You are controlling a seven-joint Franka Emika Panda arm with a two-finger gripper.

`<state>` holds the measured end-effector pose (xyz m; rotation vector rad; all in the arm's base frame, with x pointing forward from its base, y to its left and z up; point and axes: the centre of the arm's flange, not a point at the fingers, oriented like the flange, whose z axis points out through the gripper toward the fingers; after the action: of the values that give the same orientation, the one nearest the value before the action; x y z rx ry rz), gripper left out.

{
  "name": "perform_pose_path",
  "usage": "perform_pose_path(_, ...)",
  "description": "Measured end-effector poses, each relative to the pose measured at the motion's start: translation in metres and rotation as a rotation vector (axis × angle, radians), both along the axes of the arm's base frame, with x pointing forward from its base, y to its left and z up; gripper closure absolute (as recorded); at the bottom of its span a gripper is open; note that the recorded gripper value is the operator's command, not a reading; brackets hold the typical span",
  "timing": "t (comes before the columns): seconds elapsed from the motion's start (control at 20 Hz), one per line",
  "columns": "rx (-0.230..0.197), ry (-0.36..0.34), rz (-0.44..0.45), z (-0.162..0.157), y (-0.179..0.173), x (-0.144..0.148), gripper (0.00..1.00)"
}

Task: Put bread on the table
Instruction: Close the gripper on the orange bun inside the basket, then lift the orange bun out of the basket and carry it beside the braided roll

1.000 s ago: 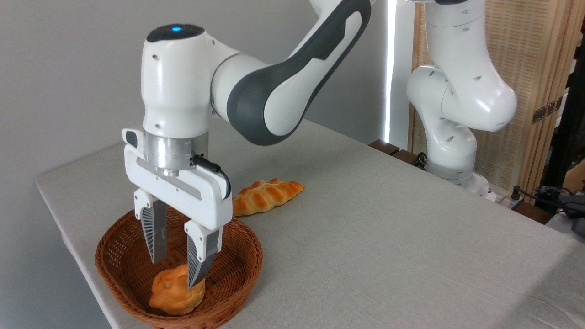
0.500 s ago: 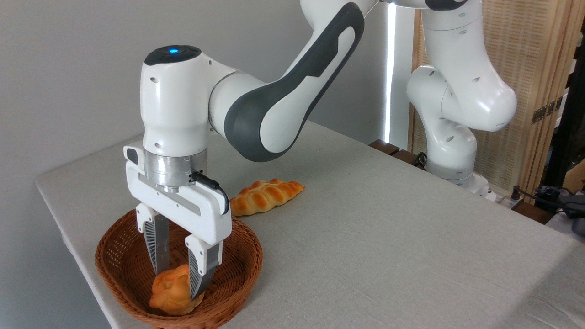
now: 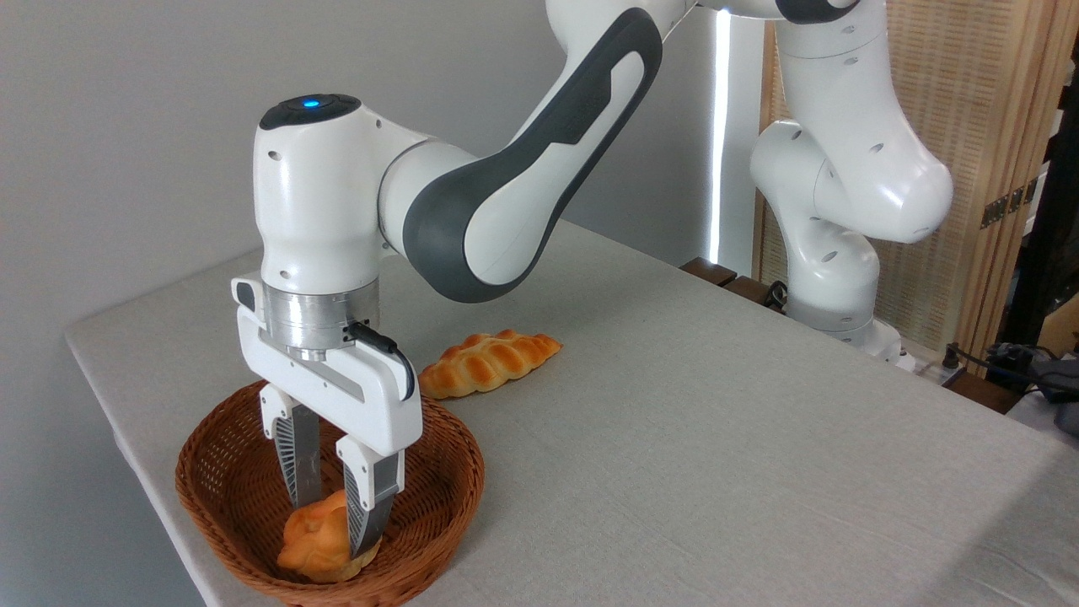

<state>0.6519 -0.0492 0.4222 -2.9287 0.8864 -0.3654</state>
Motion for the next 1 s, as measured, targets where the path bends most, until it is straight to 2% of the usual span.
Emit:
perform_pose_path(0.8,0.000,-0.007,-0.001,0.004,-0.001,0.001,0.60)
perform_pose_path(1.0,-0.003,-0.039,-0.003,0.024,-0.002,0.000,0.59)
